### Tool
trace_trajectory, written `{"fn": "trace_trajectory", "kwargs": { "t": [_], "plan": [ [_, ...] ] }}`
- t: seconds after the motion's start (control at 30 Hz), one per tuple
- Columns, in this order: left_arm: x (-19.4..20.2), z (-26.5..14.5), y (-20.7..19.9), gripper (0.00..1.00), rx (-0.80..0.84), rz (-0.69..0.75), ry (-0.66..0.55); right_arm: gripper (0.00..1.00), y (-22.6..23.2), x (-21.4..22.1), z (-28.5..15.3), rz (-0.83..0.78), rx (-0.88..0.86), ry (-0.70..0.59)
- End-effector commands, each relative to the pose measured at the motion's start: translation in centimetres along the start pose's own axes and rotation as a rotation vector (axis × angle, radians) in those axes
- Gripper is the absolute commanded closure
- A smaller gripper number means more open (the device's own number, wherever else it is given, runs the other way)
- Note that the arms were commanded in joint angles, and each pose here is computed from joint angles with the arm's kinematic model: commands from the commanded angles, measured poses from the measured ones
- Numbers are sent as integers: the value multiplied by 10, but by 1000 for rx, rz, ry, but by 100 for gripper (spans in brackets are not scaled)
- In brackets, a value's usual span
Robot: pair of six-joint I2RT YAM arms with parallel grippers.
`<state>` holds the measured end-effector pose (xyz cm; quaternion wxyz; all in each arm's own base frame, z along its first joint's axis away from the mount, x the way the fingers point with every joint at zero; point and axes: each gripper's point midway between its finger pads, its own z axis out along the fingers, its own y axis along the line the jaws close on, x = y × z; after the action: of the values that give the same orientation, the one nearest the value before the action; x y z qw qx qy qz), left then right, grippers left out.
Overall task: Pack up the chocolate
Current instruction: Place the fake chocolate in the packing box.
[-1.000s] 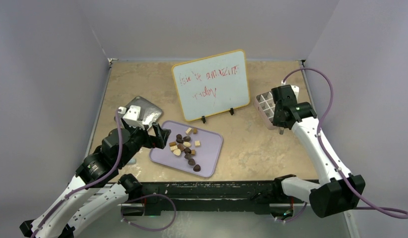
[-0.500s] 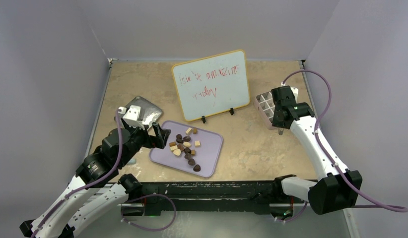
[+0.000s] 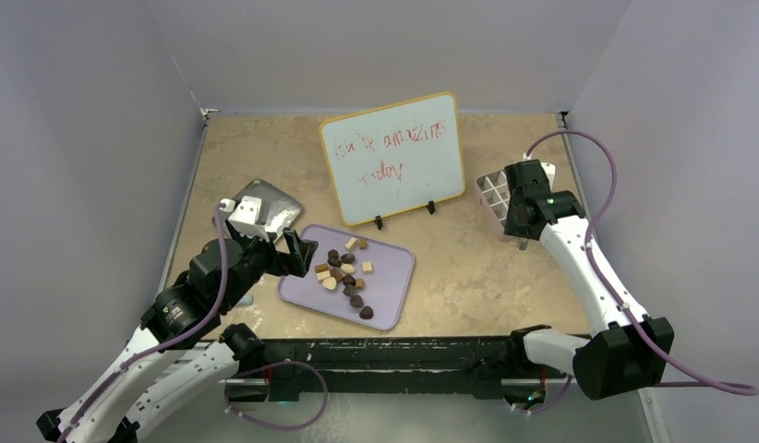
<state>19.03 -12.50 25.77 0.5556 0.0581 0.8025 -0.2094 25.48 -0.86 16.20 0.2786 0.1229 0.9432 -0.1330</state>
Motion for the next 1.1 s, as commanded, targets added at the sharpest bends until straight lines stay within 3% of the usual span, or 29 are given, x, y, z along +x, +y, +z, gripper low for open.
{"fn": "trace_trajectory", "kwargs": {
  "t": [0.0, 0.13, 0.47, 1.07],
  "plan": [
    [-3, 0, -2, 0, 12, 8, -12, 61, -1, -8, -8, 16, -19, -33],
    [-3, 0, -2, 0, 12, 7, -14, 62, 3, -17, -18, 17, -69, -70],
    [-5, -2, -2, 0, 13, 5, -25, 64, 55, -5, -45, -90, -421, -87],
    [-11, -5, 1, 0, 1, -2, -52, 64, 164, 69, -98, -481, -769, -121]
  ]
}}
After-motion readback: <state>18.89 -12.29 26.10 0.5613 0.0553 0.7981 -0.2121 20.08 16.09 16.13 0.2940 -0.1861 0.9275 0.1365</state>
